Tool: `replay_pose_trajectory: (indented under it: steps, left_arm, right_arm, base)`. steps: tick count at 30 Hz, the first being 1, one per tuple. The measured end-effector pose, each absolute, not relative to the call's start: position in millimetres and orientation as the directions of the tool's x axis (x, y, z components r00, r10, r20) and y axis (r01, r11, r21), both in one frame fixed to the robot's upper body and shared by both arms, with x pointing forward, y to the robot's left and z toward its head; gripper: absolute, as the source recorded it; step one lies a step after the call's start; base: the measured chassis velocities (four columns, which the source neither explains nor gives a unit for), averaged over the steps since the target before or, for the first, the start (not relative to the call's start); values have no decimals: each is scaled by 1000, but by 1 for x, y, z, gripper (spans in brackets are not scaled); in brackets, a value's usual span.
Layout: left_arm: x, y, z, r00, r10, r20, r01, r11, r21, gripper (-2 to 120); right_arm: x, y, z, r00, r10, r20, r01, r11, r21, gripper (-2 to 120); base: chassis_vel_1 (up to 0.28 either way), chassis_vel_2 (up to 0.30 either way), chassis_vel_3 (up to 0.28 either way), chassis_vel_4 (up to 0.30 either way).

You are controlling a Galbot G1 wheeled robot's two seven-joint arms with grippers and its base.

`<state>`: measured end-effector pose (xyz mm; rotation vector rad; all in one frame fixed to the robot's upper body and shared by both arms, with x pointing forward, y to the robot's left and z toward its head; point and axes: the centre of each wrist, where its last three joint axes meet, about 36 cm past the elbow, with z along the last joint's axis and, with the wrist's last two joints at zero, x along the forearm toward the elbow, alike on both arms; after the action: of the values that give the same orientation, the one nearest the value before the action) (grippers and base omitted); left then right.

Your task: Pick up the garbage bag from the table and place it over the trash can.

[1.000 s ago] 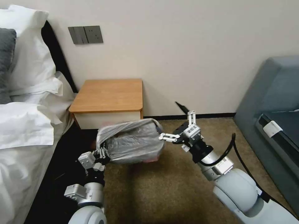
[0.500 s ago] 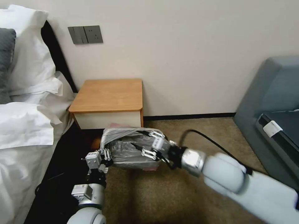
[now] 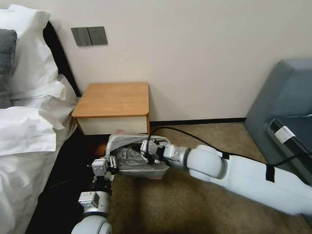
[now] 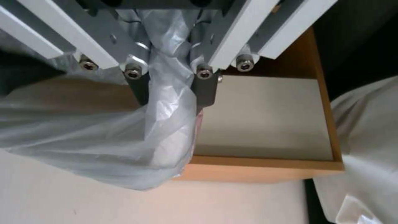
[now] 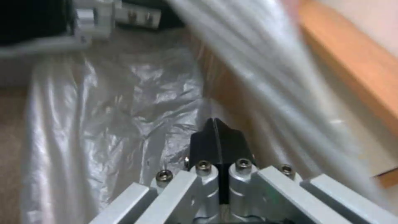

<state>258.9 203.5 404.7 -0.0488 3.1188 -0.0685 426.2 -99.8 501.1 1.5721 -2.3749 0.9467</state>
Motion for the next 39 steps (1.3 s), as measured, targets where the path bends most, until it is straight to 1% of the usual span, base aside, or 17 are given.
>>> replay_pose_trajectory:
  steps: [5, 13, 21, 25, 29, 33, 37, 38, 39]
  left_arm:
    - [259, 203, 405, -999, -31, -23, -31, 999, -30, 8]
    - [256, 198, 407, -999, -28, -33, -27, 999, -21, 8]
    - [256, 196, 411, -999, -35, -42, -34, 999, -30, 8]
    - [256, 196, 409, -999, -37, -36, -36, 999, -32, 8]
    - [257, 196, 404, -999, -39, -26, -38, 999, -34, 8]
    - [259, 197, 397, -999, -46, -8, -46, 998, -37, 8]
    - [261, 198, 391, -998, -60, 12, -60, 997, -47, 8]
    - [261, 198, 391, -998, -60, 12, -60, 997, -47, 8]
    - [262, 198, 390, -998, -63, 19, -64, 996, -55, 8]
  right_arm:
    - [436, -89, 488, -444, -762, 471, -871, 244, -427, 0]
    - [471, -58, 447, -474, -694, 542, -860, 231, -455, 0]
    - [486, -48, 417, -493, -649, 580, -851, 221, -476, 0]
    - [487, -48, 413, -495, -647, 580, -850, 224, -476, 0]
    - [483, -50, 419, -494, -665, 560, -850, 234, -472, 0]
    - [464, -61, 438, -486, -708, 512, -852, 255, -457, 0]
    - [431, -90, 460, -475, -753, 455, -859, 286, -424, 0]
    - [431, -90, 460, -475, -753, 455, -859, 286, -424, 0]
    - [423, -100, 466, -480, -761, 436, -857, 301, -417, 0]
  base:
    - [0, 0, 0, 0]
    - [0, 0, 0, 0]
    - [0, 0, 0, 0]
    - [0, 0, 0, 0]
    - [0, 0, 0, 0]
    - [0, 0, 0, 0]
    - [0, 0, 0, 0]
    - [0, 0, 0, 0]
    - [0, 0, 0, 0]
